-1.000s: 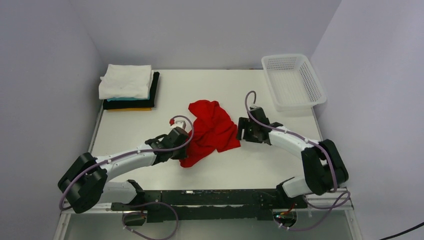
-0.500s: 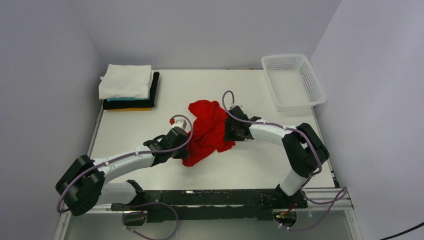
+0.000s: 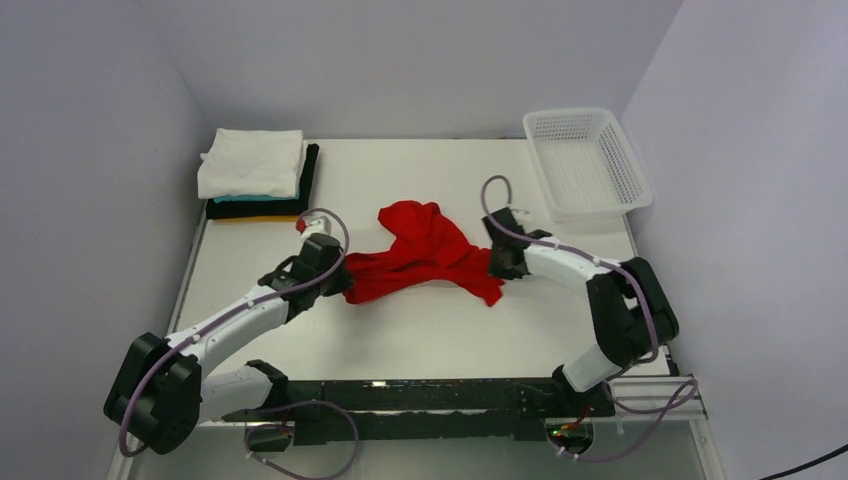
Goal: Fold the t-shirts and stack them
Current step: Flatten out the tshirt
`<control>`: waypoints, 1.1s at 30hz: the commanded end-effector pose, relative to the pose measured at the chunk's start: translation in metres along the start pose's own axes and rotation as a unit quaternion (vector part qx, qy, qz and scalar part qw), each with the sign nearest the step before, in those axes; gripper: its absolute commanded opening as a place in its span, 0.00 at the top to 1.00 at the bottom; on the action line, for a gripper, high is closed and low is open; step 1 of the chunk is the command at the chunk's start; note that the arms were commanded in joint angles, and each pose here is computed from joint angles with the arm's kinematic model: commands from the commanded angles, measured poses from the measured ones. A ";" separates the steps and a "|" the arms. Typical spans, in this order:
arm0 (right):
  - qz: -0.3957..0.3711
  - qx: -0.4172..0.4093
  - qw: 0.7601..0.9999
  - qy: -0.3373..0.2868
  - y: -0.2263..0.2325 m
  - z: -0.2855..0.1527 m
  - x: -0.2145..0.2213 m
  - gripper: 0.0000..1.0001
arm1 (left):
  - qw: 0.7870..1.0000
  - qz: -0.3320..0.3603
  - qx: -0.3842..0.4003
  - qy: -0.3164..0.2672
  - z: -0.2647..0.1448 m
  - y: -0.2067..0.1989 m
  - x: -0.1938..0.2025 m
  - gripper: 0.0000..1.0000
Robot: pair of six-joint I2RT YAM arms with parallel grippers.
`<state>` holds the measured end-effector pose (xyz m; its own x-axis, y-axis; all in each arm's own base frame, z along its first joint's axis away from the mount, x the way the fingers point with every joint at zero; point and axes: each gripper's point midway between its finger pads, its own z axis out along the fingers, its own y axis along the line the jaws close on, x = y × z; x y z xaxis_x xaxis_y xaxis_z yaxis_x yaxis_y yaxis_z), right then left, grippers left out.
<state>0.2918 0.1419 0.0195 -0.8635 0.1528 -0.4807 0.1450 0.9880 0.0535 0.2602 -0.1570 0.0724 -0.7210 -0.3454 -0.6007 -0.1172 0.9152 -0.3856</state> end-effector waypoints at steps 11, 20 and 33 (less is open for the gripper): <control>0.081 -0.057 0.951 -0.292 -0.040 -0.163 -0.177 1.00 | 0.956 -0.047 0.066 -0.281 -0.112 -0.037 -0.186 1.00; 0.046 -0.164 0.861 -0.480 -0.030 -0.344 -0.245 1.00 | 0.881 0.016 0.135 -0.453 -0.274 -0.070 -0.266 1.00; 0.035 -0.236 0.770 -0.592 -0.034 -0.483 -0.260 1.00 | 0.819 0.051 0.156 -0.550 -0.382 -0.089 -0.311 1.00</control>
<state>0.2720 0.0951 0.5460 0.1338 0.3708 -0.9191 -0.3193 0.8940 0.3142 0.2175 -0.0600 0.5468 0.3015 -0.4616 -0.8343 0.2826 0.8790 -0.3841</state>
